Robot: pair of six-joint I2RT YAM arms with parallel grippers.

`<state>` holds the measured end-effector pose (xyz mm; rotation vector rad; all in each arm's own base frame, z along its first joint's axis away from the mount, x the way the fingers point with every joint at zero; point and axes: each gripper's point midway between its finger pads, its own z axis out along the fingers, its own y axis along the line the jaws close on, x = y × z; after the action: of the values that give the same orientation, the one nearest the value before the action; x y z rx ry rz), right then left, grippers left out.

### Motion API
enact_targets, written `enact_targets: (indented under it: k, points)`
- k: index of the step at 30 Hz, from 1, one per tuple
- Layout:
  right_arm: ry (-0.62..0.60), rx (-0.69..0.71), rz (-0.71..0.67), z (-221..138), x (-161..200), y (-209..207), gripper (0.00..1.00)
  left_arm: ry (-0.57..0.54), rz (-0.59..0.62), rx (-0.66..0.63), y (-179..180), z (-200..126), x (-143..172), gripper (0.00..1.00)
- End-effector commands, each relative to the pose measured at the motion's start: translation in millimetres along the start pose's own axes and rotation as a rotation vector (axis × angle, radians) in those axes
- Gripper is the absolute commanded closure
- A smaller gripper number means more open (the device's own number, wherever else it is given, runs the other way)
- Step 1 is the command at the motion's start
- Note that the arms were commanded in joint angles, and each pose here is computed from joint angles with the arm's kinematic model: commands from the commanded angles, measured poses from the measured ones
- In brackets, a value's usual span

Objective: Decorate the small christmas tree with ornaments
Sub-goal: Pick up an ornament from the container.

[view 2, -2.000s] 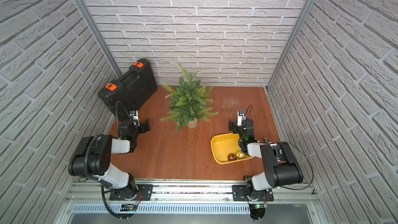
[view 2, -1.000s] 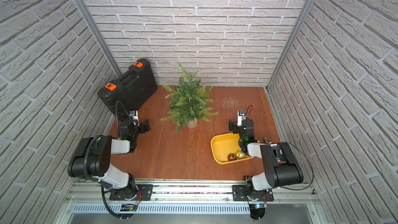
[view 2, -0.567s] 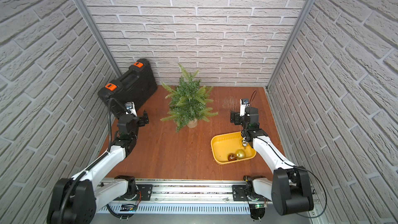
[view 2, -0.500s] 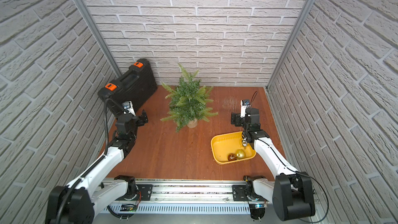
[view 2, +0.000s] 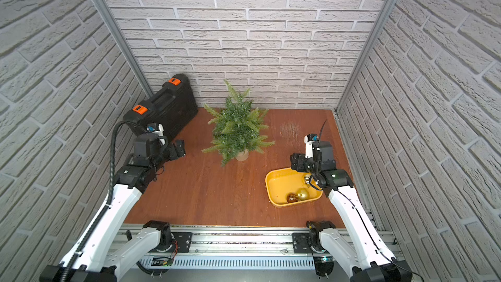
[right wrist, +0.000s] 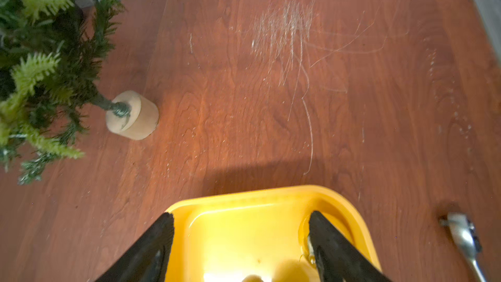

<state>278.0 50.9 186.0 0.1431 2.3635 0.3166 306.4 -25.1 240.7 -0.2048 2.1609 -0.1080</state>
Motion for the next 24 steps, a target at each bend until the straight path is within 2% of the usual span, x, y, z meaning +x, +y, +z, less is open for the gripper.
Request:
enact_targets:
  k: [1,4,7,11,17,24]
  points:
    - [0.094,-0.06,0.026,-7.3,21.8,17.3,0.22,0.116,0.071,0.071,-11.4,-1.6,22.2,0.02]
    - [0.146,-0.085,-0.012,-4.8,33.8,33.2,0.23,0.109,0.096,0.069,-9.9,2.7,22.7,0.02]
    - [0.194,-0.054,-0.053,-0.9,45.1,39.1,0.26,0.104,0.072,0.083,-8.0,2.9,21.2,0.02]
    - [0.241,0.132,-0.005,-1.4,58.9,10.1,0.28,0.089,0.051,0.07,0.7,-0.9,22.2,0.02]
    - [0.166,0.456,0.065,-10.7,57.0,-46.5,0.29,0.063,0.027,0.058,8.4,-5.2,20.4,0.02]
    - [0.177,0.526,0.085,10.8,58.5,-62.1,0.34,0.077,0.005,0.068,9.8,-1.7,21.1,0.02]
